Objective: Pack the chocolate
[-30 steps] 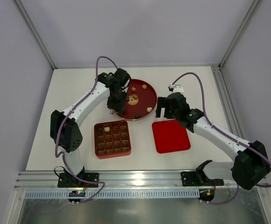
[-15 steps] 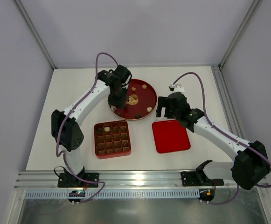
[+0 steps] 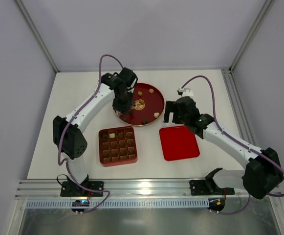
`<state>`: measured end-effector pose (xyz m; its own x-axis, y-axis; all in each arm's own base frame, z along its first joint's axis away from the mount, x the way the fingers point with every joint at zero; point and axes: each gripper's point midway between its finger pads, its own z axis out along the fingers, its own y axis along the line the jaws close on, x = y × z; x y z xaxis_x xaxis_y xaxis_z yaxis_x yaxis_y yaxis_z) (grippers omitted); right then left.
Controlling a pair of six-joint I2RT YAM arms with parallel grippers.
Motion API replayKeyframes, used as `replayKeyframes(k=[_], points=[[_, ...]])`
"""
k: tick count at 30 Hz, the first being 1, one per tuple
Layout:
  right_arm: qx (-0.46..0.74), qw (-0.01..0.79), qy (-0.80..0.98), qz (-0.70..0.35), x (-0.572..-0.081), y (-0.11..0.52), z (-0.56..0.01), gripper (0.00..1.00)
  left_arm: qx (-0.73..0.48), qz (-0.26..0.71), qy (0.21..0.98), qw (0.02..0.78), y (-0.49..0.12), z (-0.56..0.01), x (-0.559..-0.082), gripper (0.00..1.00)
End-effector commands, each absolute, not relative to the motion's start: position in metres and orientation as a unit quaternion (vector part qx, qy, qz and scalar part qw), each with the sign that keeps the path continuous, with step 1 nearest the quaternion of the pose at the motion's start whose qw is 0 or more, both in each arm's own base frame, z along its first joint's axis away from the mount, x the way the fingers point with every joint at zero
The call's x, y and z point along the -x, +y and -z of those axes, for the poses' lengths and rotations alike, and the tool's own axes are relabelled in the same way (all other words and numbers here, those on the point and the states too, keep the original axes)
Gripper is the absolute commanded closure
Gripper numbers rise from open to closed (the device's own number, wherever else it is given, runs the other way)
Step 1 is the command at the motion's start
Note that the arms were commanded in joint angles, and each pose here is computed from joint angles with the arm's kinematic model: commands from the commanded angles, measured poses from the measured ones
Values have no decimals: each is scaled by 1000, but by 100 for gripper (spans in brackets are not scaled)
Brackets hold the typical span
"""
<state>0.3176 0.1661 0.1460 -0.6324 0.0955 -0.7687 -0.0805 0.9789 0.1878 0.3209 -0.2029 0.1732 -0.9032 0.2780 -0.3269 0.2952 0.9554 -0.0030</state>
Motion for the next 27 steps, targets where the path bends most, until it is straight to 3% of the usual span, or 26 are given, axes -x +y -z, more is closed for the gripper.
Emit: replayKeyframes(k=[1, 27], points=[[-9, 442, 890, -111, -325, 169, -153, 0, -139, 44, 968, 205, -200, -208, -318, 71], [-21, 447, 888, -107, -325, 165, -160, 0, -145, 76, 968, 192, -184, -225, -253, 70]])
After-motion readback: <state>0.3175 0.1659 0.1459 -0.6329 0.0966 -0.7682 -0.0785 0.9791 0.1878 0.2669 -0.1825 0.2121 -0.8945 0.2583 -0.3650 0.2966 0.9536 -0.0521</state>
